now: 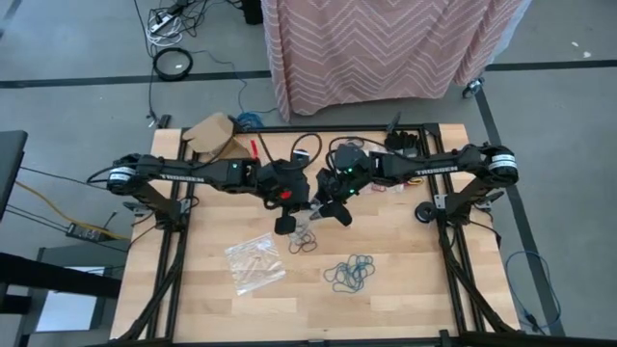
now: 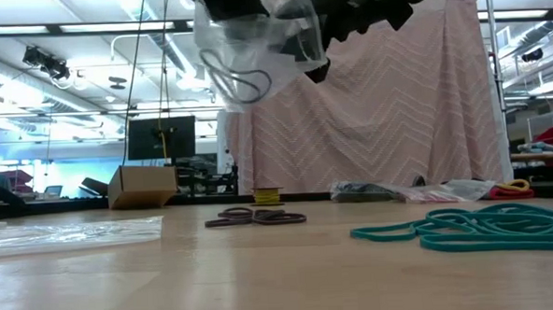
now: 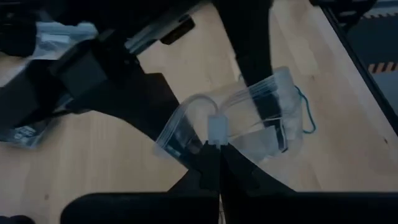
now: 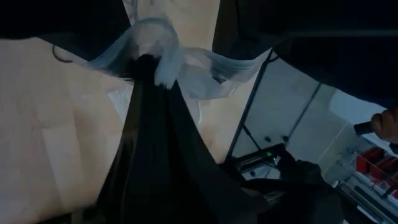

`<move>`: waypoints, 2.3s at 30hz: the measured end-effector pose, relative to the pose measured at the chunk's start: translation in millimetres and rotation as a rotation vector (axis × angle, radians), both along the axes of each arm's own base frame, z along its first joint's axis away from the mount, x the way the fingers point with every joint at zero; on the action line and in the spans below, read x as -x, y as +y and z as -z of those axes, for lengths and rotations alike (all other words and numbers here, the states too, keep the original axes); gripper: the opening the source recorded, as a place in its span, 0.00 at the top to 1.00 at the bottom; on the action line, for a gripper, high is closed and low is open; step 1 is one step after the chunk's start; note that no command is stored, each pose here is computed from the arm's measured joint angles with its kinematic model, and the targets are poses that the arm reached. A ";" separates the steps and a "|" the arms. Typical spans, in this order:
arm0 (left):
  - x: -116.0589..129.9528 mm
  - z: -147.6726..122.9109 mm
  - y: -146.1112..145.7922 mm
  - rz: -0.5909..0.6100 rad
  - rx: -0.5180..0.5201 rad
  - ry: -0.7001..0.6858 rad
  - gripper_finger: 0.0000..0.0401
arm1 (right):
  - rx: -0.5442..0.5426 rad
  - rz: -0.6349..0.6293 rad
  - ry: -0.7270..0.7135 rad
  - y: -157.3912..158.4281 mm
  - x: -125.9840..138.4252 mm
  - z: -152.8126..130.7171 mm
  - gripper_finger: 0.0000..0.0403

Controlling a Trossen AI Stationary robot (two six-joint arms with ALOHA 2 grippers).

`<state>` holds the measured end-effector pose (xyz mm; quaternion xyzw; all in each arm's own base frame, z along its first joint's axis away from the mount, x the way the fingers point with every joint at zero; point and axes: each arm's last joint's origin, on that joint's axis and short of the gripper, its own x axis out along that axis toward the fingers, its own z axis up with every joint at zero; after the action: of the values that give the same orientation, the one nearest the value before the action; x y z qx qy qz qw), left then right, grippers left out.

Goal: Sort rubber bands
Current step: Put the violet rubber band into the transparent bag

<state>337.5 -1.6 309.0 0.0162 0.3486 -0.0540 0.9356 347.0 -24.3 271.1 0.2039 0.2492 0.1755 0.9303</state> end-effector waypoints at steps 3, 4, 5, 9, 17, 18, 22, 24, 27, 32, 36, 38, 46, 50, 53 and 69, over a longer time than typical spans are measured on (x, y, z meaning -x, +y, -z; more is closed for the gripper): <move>-2.4 -0.8 -0.2 0.003 0.000 -0.023 1.00 | 0.006 -0.003 -0.007 0.0 0.1 -0.6 0.58; -3.3 -1.7 -0.2 0.003 0.000 -0.036 1.00 | 0.011 -0.005 -0.013 0.0 0.0 -1.0 0.58; -3.6 -2.0 -0.1 0.002 -0.001 -0.041 1.00 | 0.015 -0.004 -0.016 -0.1 -0.1 -1.1 0.58; 2.2 -3.9 1.4 -0.012 -0.012 0.049 1.00 | 0.015 0.012 -0.004 -4.6 3.4 -3.3 0.59; 27.2 -4.0 4.1 -0.052 -0.101 0.273 1.00 | 0.033 0.000 0.001 -4.0 22.1 -20.8 0.58; 29.6 -4.3 4.5 -0.060 -0.111 0.290 1.00 | 0.035 0.000 -0.008 -3.9 24.3 -23.9 0.58; 37.9 -9.6 5.2 -0.078 -0.130 0.301 1.00 | 0.062 0.027 -0.026 -3.8 33.1 -34.1 0.59; 41.3 -13.5 5.4 -0.086 -0.136 0.290 1.00 | 0.073 0.041 -0.028 -3.5 38.3 -38.6 0.59; 47.5 -17.4 5.9 -0.108 -0.140 0.297 1.00 | 0.086 0.062 -0.052 -3.0 45.7 -47.8 0.59; 65.7 -27.2 6.9 -0.167 -0.144 0.320 1.00 | 0.100 0.081 -0.103 3.3 58.4 -63.7 0.59; 83.7 -36.4 8.0 -0.226 -0.149 0.335 1.00 | 0.105 0.110 -0.245 5.7 75.9 -90.8 0.59; 91.9 -41.6 8.3 -0.249 -0.145 0.327 1.00 | 0.115 0.133 -0.311 6.1 85.8 -103.2 0.59; 106.9 -60.9 9.3 -0.369 -0.079 0.190 1.00 | 0.198 0.232 -0.498 5.1 106.7 -130.8 0.59; 112.6 -76.1 8.2 -0.405 -0.017 0.050 1.00 | 0.243 0.297 -0.579 3.0 104.2 -137.3 0.59; 117.2 -84.5 8.0 -0.419 -0.021 -0.021 1.00 | 0.273 0.361 -0.601 0.7 101.1 -138.3 0.60; 132.8 -86.6 12.1 -0.277 -0.173 0.030 1.00 | 0.150 0.571 -0.414 -12.4 78.1 -113.9 0.64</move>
<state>204.7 10.5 395.6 0.0474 0.3646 0.1057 0.9239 268.8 -36.7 385.0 0.1568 0.0007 -0.0724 0.9850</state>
